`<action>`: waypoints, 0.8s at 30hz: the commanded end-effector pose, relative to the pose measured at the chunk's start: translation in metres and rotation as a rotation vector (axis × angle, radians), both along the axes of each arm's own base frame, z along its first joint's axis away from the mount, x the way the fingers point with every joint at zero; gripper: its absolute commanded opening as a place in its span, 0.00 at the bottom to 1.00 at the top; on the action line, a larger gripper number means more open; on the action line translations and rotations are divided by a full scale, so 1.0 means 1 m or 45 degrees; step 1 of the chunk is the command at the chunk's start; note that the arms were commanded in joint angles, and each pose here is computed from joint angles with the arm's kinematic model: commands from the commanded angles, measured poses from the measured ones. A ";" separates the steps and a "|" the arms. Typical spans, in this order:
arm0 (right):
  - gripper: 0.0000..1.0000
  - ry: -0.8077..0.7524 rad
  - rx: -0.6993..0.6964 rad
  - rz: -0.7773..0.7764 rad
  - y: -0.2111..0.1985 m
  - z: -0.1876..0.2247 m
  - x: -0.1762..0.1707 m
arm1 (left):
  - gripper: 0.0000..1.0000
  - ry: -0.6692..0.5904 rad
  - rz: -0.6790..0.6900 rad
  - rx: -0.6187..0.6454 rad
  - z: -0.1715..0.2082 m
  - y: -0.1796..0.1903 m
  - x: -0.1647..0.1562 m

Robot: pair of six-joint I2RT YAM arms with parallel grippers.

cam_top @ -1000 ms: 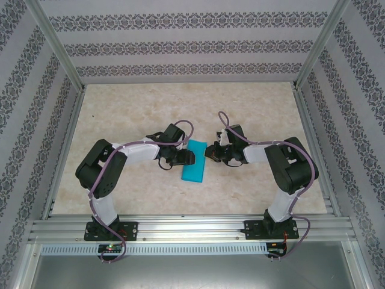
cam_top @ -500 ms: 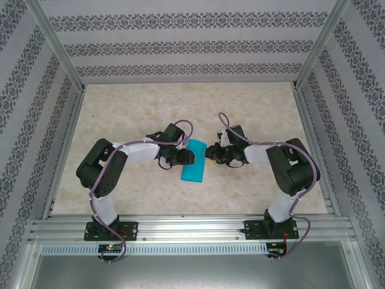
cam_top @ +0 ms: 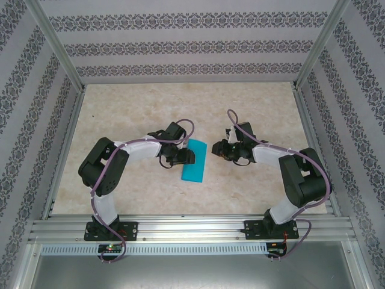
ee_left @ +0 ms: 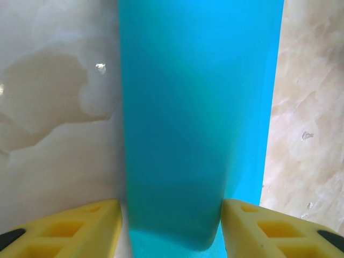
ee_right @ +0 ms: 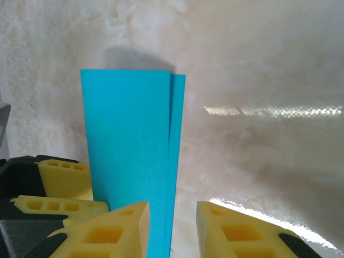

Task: Fold a paper plane with a square sheet of paper (fold left side to right side)
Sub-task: First fold in half a square sheet of paper at the center of the table.

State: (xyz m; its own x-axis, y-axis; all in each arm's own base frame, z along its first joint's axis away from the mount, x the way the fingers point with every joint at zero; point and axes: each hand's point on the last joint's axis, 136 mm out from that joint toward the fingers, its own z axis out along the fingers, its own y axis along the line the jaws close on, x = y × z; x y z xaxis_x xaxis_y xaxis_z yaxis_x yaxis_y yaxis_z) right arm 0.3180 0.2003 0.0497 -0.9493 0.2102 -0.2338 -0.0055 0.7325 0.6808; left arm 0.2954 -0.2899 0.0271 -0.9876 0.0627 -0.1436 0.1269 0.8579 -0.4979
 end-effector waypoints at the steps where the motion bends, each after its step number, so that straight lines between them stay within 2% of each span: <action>1: 0.30 -0.029 -0.036 0.000 -0.006 0.002 -0.002 | 0.55 -0.014 -0.065 0.042 -0.015 -0.009 -0.002; 24: 0.30 -0.024 -0.024 0.012 0.001 0.004 -0.003 | 0.58 -0.011 -0.081 0.093 -0.021 -0.008 -0.004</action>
State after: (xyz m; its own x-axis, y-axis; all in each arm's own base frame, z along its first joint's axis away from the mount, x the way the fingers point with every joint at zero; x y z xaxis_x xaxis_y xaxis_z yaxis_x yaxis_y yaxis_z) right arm 0.3144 0.1986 0.0463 -0.9530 0.2099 -0.2183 0.0095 0.7412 0.6713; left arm 0.2946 -0.2919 0.0262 -0.9847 0.0893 -0.1497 0.1496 0.8741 -0.4621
